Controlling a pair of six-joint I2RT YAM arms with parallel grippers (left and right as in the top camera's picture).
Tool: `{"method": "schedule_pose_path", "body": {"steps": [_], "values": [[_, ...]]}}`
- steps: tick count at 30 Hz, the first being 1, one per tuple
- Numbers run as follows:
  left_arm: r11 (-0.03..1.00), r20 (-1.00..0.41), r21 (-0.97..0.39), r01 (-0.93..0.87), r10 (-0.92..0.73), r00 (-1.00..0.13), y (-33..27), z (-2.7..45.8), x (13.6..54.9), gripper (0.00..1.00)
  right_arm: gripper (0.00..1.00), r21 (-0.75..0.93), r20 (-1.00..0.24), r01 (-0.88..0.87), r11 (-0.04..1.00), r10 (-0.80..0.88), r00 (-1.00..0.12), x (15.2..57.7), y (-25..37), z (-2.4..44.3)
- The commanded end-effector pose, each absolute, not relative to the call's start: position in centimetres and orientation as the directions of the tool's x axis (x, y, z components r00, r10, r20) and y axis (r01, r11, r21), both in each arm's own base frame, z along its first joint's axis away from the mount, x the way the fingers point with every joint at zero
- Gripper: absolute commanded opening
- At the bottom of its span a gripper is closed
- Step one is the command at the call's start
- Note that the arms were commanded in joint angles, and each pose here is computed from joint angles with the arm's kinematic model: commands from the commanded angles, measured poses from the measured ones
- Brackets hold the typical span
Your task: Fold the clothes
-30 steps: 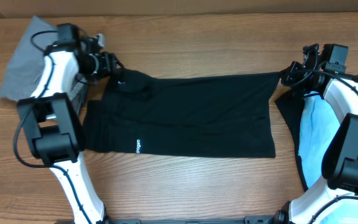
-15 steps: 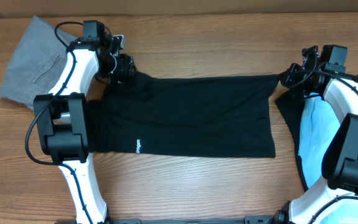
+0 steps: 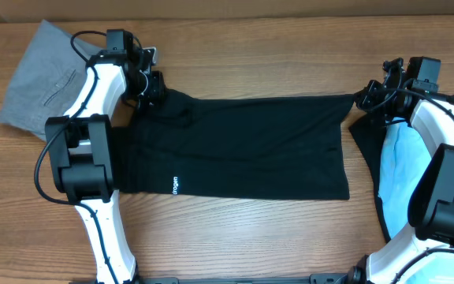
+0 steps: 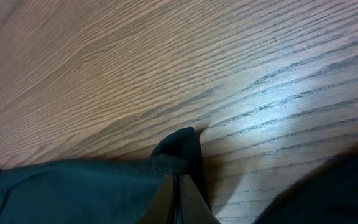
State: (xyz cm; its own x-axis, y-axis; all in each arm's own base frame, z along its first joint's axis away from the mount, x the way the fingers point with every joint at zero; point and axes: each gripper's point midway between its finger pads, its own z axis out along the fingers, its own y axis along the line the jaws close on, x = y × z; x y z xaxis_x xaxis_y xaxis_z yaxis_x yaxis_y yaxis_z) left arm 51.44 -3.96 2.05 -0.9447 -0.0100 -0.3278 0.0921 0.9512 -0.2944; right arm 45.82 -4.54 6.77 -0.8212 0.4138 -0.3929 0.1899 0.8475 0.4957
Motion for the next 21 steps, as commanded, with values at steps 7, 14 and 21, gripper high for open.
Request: {"method": "schedule_pose_path", "body": {"steps": [7,14,21], "values": [[0.924,-0.369,-0.381,0.020,-0.132,-0.920,-1.7,4.7,53.3,0.04,0.04,0.496,-0.425,0.176,0.850,0.414,-0.805,46.2,-4.8,8.2],[0.918,-0.340,-0.395,-0.018,-0.165,-0.926,-0.2,4.9,52.7,0.31,0.04,0.496,-0.422,0.178,0.850,0.415,-0.806,46.1,-4.7,8.1],[0.931,-0.346,-0.363,-0.029,-0.163,-0.924,0.5,4.7,52.8,0.58,0.04,0.496,-0.422,0.178,0.850,0.415,-0.806,46.1,-4.7,8.1]]}}
